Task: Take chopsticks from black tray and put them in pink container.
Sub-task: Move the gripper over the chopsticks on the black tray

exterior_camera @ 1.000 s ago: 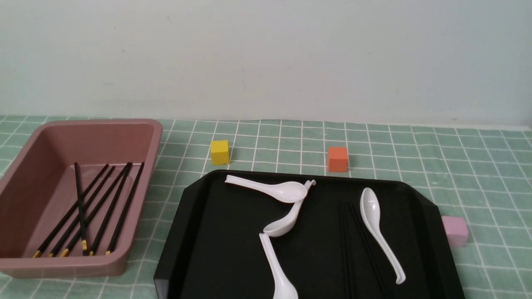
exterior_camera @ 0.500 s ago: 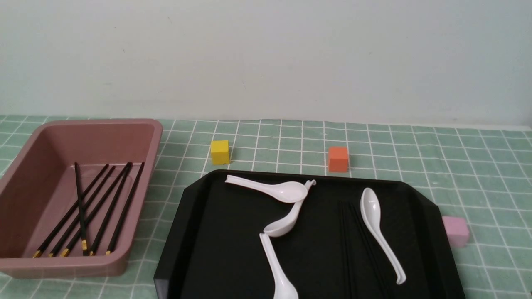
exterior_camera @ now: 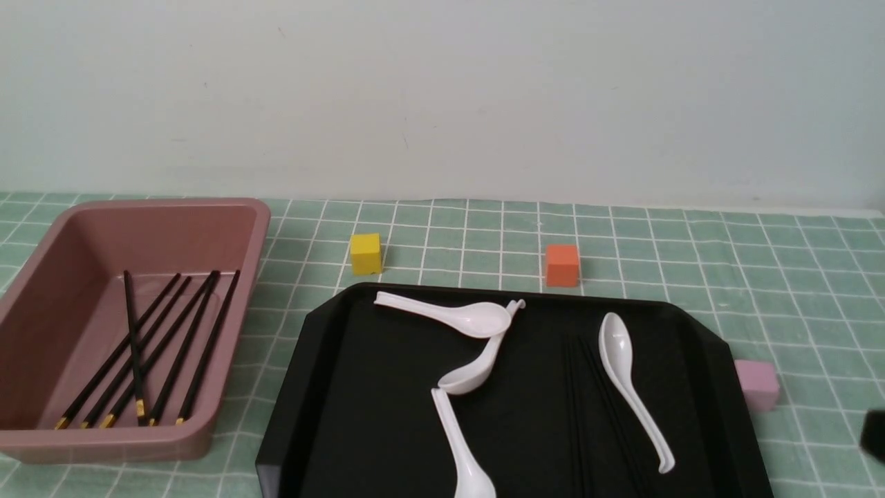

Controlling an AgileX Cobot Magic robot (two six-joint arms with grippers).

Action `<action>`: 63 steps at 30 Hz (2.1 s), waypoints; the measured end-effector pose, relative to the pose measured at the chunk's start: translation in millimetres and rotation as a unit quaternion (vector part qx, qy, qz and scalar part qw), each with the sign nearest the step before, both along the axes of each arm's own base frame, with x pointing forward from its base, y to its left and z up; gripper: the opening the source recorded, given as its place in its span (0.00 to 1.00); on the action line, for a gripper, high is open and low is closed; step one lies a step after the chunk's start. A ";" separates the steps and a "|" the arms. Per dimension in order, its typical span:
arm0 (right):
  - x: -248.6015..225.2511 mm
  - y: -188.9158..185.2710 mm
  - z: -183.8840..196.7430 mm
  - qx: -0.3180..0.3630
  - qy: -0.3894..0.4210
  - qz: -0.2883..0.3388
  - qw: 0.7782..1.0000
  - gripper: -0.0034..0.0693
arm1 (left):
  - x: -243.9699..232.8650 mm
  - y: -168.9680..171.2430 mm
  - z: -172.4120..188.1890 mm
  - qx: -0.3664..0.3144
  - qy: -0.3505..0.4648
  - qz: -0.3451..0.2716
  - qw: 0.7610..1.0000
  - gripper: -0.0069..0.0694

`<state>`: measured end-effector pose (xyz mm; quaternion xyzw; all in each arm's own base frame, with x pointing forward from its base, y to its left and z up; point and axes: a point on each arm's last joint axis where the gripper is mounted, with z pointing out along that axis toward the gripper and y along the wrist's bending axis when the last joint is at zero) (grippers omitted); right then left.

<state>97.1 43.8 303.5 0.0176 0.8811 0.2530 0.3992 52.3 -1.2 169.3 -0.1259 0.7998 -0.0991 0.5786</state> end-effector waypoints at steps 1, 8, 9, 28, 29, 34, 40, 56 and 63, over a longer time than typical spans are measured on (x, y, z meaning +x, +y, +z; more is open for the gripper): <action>13.5 3.4 -7.0 -0.018 0.070 0.018 0.997 0.06 | 0.0 0.0 0.0 0.000 0.000 0.000 1.000 0.40; 62.8 23.0 -49.1 -0.050 0.249 0.117 0.960 0.19 | 0.0 0.0 0.0 0.000 0.000 0.000 1.000 0.40; 72.2 29.5 -59.9 -0.052 0.266 0.132 0.954 0.24 | 0.0 0.0 0.0 0.000 0.000 0.000 1.000 0.40; 143.5 138.1 -114.7 -0.159 0.302 0.038 0.939 0.44 | 0.0 0.0 0.0 0.000 0.000 0.000 1.000 0.40; 145.7 140.8 -118.3 -0.161 0.304 0.033 0.938 0.45 | 0.0 0.0 0.0 0.000 0.000 0.000 1.000 0.40; 156.3 148.5 -141.6 -0.167 0.320 0.012 0.932 0.45 | 0.0 0.0 0.0 0.000 0.000 0.000 1.000 0.40; 161.5 151.8 -157.2 -0.176 0.335 0.005 0.926 0.45 | 0.0 0.0 0.0 0.000 0.000 0.000 1.000 0.40; 162.2 153.3 -155.9 -0.206 0.327 0.055 0.921 0.24 | 0.0 0.0 0.0 0.000 0.000 0.000 1.000 0.40; 159.1 155.7 -111.2 -0.215 0.333 0.100 0.913 0.24 | 0.0 0.0 0.0 0.000 0.000 0.000 1.000 0.40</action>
